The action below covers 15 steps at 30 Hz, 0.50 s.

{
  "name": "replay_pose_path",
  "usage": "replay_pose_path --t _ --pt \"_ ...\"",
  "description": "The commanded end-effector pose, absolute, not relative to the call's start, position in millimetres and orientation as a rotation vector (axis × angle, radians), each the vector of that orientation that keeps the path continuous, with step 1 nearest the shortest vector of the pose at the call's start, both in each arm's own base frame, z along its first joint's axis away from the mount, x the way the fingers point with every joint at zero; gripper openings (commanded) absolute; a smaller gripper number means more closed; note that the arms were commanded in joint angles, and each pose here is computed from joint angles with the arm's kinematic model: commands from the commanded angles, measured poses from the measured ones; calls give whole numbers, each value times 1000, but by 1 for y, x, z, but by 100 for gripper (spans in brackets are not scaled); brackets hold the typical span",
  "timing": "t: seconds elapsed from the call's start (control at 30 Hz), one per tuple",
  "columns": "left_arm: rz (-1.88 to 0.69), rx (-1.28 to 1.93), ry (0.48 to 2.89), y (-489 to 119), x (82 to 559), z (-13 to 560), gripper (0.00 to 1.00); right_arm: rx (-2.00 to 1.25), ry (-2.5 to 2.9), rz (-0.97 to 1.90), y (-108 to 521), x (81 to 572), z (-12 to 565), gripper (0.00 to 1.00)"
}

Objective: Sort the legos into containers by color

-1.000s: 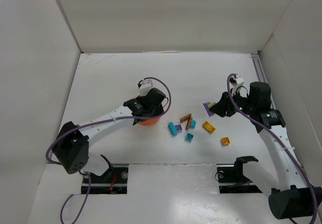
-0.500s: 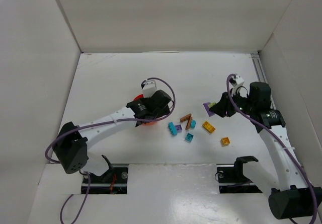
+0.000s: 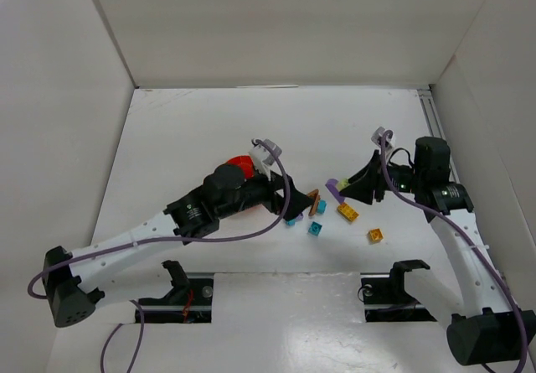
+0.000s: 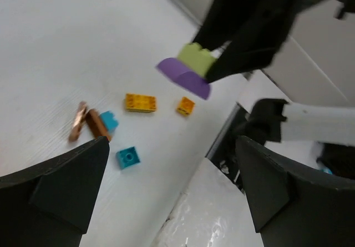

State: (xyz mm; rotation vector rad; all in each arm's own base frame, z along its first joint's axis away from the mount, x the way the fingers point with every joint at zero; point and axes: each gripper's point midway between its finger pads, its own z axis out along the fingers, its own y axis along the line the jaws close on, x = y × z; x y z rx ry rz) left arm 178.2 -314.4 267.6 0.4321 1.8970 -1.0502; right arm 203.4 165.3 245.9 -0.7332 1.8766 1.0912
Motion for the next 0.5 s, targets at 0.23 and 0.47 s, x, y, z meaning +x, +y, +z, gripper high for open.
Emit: replay_pose_path --t 0.23,0.47 --pt "-1328 1118 1341 -364 114 313 93 -1058 1511 1239 191 158 287 0" --pt "-1364 1185 1272 -367 110 318 89 -1115 1473 1250 199 147 291 0"
